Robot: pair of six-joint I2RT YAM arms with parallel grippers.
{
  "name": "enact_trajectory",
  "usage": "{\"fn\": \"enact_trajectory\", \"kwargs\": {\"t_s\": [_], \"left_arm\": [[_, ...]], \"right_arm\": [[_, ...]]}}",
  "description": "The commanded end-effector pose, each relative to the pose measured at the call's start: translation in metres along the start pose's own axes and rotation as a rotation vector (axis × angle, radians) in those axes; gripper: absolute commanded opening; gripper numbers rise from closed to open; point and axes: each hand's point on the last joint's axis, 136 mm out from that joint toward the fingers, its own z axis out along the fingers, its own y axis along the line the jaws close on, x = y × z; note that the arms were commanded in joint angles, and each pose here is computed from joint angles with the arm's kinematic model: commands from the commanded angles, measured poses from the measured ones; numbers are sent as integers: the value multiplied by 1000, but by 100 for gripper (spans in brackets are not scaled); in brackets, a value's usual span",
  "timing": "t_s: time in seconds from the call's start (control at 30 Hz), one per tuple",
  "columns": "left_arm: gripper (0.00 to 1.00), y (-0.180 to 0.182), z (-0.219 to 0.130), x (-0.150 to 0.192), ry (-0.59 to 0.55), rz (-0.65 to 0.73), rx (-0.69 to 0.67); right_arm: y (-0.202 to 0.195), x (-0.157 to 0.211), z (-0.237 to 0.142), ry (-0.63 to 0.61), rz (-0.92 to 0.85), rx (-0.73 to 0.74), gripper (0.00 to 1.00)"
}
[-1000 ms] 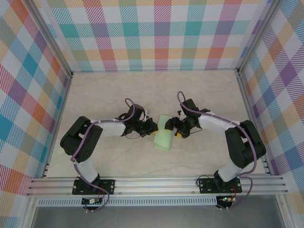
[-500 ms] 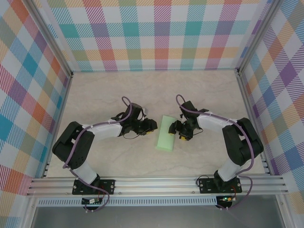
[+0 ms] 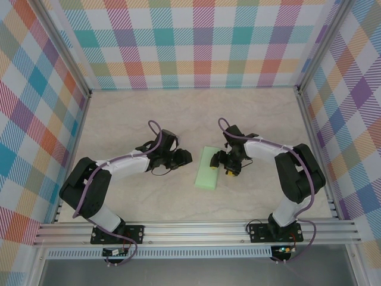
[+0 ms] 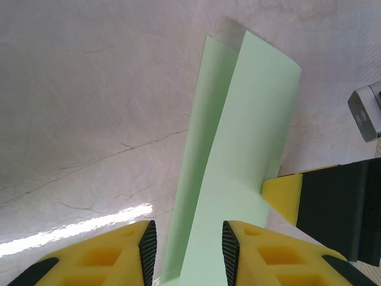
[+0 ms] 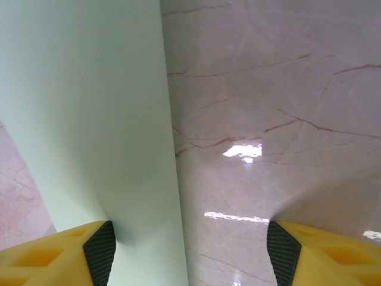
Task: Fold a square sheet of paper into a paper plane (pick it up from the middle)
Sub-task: Fold the square sheet of paper in half at the center of the table.
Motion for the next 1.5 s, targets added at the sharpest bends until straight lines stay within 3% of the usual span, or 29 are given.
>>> {"fn": "enact_trajectory", "kwargs": {"t_s": [0.0, 0.6, 1.47], "left_arm": [[36, -7, -4, 0, -5, 31, -4], [35, -6, -4, -1, -9, 34, -6], [35, -7, -1, 3, 17, 37, 6]], "right_arm": [[-7, -3, 7, 13, -14, 53, 73], [-22, 1, 23, 84, -30, 221, 79], [-37, 3, 40, 123, 16, 288, 78]]}}
